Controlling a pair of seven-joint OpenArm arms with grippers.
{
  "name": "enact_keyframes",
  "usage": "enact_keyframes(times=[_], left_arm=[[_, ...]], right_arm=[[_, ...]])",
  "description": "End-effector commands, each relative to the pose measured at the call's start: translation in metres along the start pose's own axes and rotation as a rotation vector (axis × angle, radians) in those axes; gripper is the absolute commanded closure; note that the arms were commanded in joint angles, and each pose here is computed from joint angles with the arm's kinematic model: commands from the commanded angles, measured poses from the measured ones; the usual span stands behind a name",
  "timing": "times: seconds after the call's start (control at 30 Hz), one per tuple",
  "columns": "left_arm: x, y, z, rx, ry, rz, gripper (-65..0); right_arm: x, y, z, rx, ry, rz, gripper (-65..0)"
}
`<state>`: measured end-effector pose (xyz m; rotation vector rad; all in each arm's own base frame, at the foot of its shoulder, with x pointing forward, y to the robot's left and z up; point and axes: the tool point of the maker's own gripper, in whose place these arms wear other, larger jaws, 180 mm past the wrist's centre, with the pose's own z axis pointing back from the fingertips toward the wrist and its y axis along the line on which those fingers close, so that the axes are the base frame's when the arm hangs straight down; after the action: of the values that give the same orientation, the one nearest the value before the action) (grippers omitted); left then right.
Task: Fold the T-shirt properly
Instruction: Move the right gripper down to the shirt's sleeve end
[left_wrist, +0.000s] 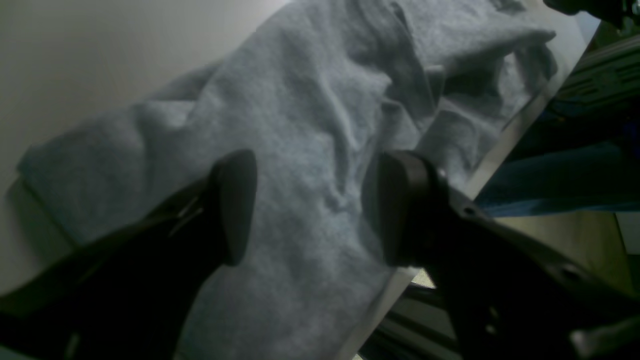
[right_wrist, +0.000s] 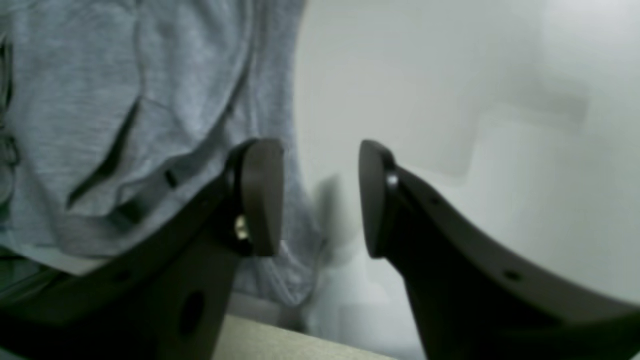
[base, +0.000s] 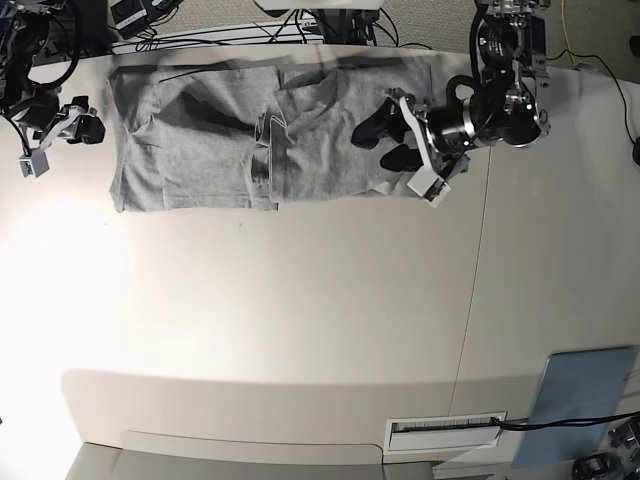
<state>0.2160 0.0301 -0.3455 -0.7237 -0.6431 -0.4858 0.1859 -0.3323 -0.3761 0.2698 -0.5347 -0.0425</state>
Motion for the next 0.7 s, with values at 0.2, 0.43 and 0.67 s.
enact_keyframes(times=[0.2,0.43,0.67], left_arm=[[0.011,-0.006,0.001,-0.018,-0.037,-0.019,-38.6],[0.009,-0.005,0.001,-0.016,-0.031,-0.018,-38.6],[0.005,0.004,0.001,0.033,-0.007,-0.01,-38.6]], right_arm=[[0.008,0.01,-0.002,0.038,-0.003,0.036,-24.9],[-0.008,0.032,-0.029,0.093,0.062,0.072,-24.9],[0.006,0.025,-0.022,0.082,-0.007,0.041,-24.9]])
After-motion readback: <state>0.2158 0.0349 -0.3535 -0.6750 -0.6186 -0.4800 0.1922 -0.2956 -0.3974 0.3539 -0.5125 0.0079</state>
